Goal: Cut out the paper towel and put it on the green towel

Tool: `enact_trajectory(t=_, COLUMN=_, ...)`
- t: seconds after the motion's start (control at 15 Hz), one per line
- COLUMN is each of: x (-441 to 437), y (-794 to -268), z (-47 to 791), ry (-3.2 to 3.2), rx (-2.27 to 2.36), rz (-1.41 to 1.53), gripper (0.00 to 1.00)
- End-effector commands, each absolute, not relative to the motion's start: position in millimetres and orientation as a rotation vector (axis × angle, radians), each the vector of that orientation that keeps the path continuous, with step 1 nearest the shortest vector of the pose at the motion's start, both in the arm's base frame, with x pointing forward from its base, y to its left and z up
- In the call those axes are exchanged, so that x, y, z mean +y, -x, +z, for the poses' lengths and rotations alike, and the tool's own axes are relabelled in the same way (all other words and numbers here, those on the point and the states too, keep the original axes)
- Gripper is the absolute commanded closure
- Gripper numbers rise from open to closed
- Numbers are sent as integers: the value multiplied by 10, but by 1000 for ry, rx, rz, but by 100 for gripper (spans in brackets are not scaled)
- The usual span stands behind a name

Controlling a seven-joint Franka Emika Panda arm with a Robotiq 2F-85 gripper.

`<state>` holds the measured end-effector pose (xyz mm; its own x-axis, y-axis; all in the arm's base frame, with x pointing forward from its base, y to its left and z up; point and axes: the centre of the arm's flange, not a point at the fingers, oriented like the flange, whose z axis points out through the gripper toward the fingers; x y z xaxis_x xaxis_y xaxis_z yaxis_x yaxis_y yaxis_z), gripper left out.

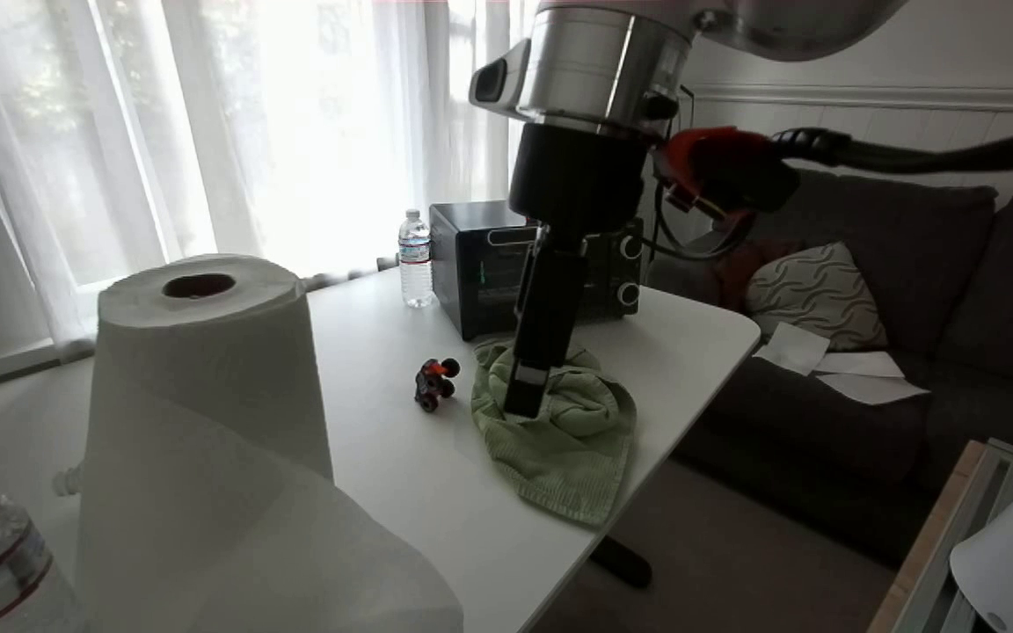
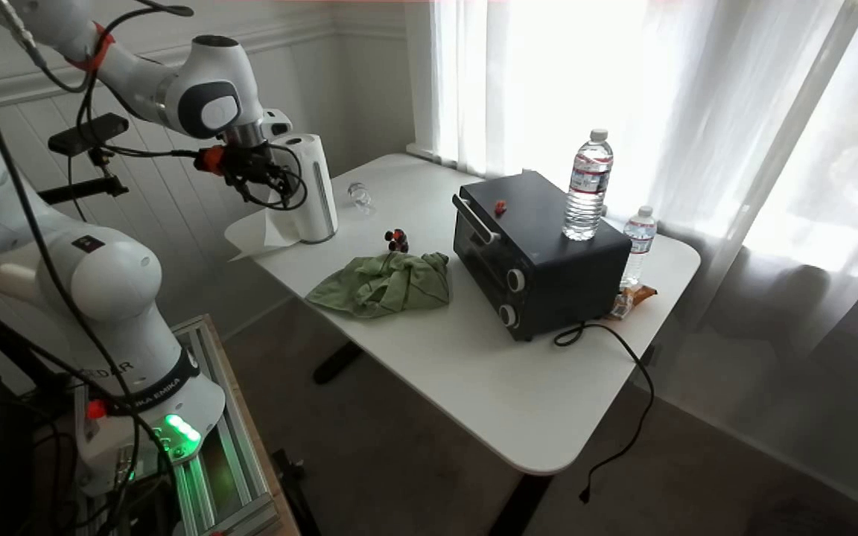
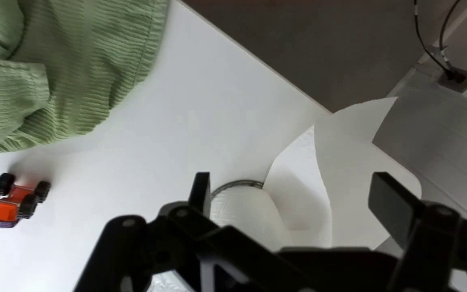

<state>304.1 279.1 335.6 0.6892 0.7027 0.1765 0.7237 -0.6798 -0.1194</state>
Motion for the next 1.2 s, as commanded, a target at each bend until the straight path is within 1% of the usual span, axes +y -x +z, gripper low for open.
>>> enact_trajectory(t=0.0, x=3106, y=-3251, z=3113, ry=2664, rx=-1141, rz=-153, gripper=0)
enact_trajectory(t=0.47, x=3530, y=-3488, z=2753, ry=2614, rx=-1121, rz=-112, gripper=0)
enact_trajectory(t=0.87, x=3809, y=-3668, z=2619, ry=2575, rx=-1141, rz=-109, gripper=0)
enact_trajectory(t=0.93, x=3849, y=-3698, z=2604, ry=2568, rx=-1143, rz=-107, gripper=2)
enact_trajectory(t=1.0, x=3888, y=-3731, z=2583, ry=2562, rx=-1144, rz=-105, gripper=7)
enact_trajectory(t=1.07, x=3920, y=-3760, z=2563, ry=2558, rx=-1142, rz=-102, gripper=23)
enact_trajectory(t=1.13, x=3954, y=-3791, z=2547, ry=2553, rx=-1141, rz=-101, gripper=31)
